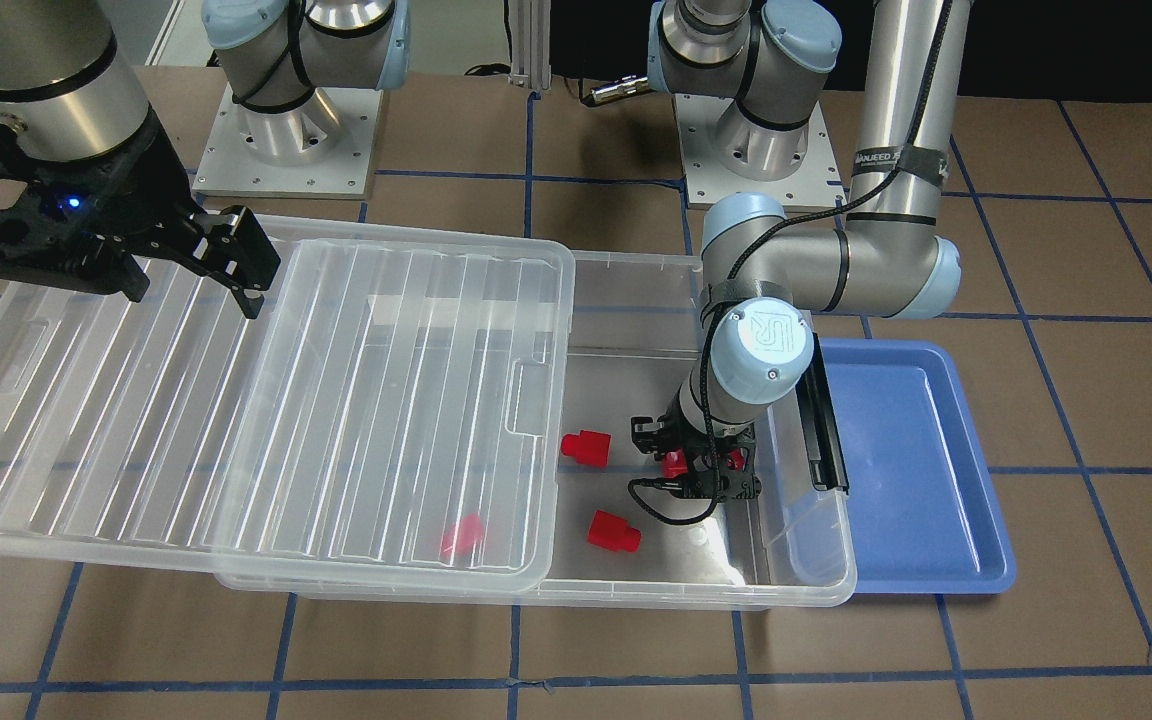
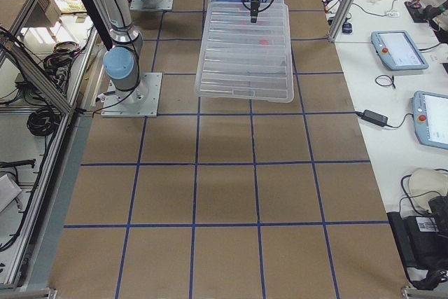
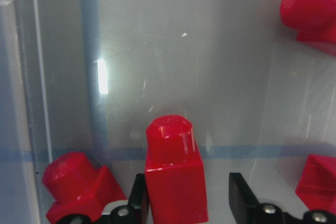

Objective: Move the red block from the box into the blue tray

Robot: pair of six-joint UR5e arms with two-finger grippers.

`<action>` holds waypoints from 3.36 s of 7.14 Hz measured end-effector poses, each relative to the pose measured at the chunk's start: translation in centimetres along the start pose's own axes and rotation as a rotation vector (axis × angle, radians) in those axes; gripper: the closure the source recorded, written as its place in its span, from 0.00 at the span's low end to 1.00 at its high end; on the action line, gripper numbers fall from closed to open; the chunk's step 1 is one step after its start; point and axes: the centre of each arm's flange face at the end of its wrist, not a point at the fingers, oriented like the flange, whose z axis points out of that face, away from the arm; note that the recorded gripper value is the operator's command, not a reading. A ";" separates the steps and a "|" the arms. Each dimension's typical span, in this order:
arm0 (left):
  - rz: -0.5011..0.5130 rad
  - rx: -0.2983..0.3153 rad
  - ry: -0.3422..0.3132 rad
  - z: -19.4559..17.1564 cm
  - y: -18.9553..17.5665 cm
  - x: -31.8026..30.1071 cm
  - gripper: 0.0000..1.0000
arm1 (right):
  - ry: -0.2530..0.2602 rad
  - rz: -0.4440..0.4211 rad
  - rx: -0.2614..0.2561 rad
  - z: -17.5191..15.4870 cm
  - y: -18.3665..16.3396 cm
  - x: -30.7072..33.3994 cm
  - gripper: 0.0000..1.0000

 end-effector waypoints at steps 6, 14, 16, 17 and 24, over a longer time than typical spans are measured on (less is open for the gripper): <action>-0.030 0.019 -0.050 -12.7 -0.2 -0.7 1.00 | -0.003 -0.043 0.001 0.0 -0.1 0.0 0.00; -0.135 -0.008 -0.001 -22.8 0.1 -22.6 1.00 | -0.003 -0.035 -0.002 0.2 -0.2 -0.1 0.00; -0.078 -0.023 0.013 -17.9 -1.2 -26.7 1.00 | -0.002 -0.035 -0.003 0.2 -0.2 -0.1 0.00; -0.067 -0.026 0.016 -15.1 -1.9 -27.5 1.00 | -0.003 -0.035 -0.003 0.2 -0.2 -0.1 0.00; -0.030 -0.171 0.074 -2.8 -4.0 -28.5 0.00 | -0.003 -0.035 -0.003 0.2 -0.2 -0.1 0.00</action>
